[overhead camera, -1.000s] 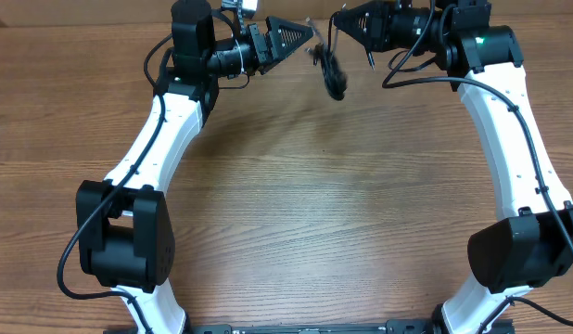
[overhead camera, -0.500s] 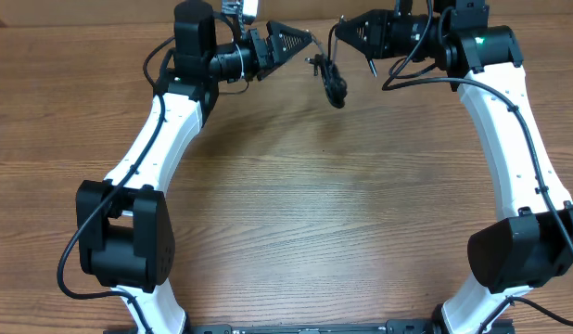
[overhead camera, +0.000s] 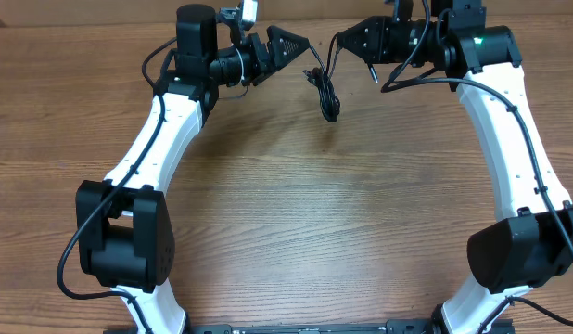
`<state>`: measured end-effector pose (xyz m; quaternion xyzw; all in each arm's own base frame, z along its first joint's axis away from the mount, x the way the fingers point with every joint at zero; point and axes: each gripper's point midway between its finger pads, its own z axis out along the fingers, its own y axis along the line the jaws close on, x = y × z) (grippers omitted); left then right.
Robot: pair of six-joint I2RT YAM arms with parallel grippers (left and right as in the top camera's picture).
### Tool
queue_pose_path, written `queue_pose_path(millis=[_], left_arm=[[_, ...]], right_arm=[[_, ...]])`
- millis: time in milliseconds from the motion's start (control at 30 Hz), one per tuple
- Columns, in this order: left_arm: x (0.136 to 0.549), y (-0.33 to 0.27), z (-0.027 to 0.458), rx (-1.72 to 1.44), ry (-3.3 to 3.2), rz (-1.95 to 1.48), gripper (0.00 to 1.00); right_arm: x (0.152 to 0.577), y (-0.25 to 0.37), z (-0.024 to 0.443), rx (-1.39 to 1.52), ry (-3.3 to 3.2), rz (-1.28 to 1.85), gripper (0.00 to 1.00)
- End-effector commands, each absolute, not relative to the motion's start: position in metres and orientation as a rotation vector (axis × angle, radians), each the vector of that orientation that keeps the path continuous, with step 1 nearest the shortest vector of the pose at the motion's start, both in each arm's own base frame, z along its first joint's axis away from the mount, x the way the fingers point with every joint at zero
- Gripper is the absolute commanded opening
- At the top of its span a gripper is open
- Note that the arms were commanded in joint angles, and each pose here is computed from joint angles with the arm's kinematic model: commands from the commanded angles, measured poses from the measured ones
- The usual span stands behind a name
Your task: Untangle cables
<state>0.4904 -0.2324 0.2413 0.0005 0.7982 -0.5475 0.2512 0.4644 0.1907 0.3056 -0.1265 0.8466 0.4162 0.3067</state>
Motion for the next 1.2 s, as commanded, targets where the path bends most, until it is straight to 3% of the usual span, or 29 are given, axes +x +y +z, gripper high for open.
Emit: queue_pose_path(millis=[0,567,1167], left_arm=[[0.489,-0.229,0.241,0.058,2.170,-1.428,1.00],[0.480,-0.219,0.211,0.033,2.298,-1.341,1.00],[0.477,-0.200,0.198,0.016,2.352,-1.295,1.00]], right_arm=[[0.463,0.198,0.311,-0.345,2.226,1.118,0.04],[0.476,0.220,0.383,-0.275,1.980,1.406,0.04],[0.483,0.222,0.431,-0.256,1.800,1.486,0.04]])
